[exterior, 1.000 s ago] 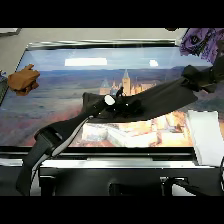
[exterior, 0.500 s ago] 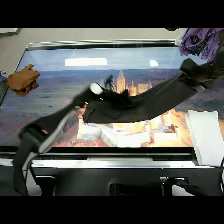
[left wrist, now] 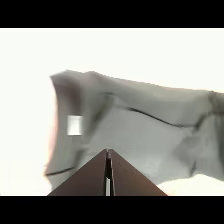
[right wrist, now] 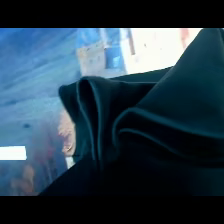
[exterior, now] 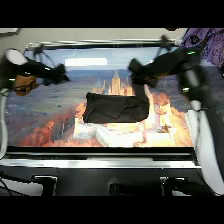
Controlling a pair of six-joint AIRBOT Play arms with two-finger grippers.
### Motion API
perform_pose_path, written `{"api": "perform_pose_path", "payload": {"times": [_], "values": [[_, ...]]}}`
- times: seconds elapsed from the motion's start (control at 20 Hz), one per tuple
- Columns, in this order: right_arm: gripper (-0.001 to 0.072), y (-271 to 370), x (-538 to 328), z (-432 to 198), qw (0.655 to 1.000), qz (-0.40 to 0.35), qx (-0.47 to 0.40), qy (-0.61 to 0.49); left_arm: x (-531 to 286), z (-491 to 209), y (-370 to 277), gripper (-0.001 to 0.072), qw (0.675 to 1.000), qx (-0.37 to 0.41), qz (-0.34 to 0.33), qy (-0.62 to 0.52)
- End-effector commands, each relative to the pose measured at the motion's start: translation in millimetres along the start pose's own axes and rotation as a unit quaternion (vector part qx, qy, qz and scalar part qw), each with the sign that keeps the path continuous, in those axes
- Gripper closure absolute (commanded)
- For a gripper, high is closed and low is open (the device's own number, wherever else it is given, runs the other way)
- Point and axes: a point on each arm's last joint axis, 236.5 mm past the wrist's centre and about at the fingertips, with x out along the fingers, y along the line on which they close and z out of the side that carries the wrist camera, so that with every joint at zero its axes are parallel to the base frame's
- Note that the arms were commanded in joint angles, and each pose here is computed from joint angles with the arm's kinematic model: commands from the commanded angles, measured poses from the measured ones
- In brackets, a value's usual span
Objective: Fold the clothes and pants, and hang the long-sleeved shirts on hangers.
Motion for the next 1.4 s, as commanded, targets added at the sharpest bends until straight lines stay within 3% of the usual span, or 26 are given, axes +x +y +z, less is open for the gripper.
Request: {"api": "perform_pose_path", "payload": {"times": [0.0,0.75,0.9,0.95,1.0,1.05,1.35], "values": [[0.0678,45,61,-46,0.999,0.031,0.003,0.024,-58,13,45,0.0686,0.999,-0.021,0.032,-0.032],[0.0672,51,186,-127,0.996,0.031,0.035,0.076,-69,9,64,0.0685,0.999,-0.013,0.042,-0.019],[0.0488,52,187,-136,0.995,0.035,0.012,0.093,-69,8,63,0.0685,0.999,-0.013,0.042,-0.019],[0.0397,53,186,-138,0.994,0.038,0.004,0.098,-69,8,63,0.0685,0.999,-0.013,0.042,-0.019],[0.0213,54,184,-140,0.994,0.040,-0.002,0.102,-69,8,63,0.0685,0.999,-0.013,0.042,-0.019],[0.0158,56,180,-139,0.994,0.043,-0.015,0.101,-69,8,63,0.0685,0.999,-0.013,0.042,-0.019],[0.0160,20,114,-52,0.997,0.020,-0.004,0.076,-68,8,63,0.0685,0.999,-0.012,0.041,-0.019]]}}
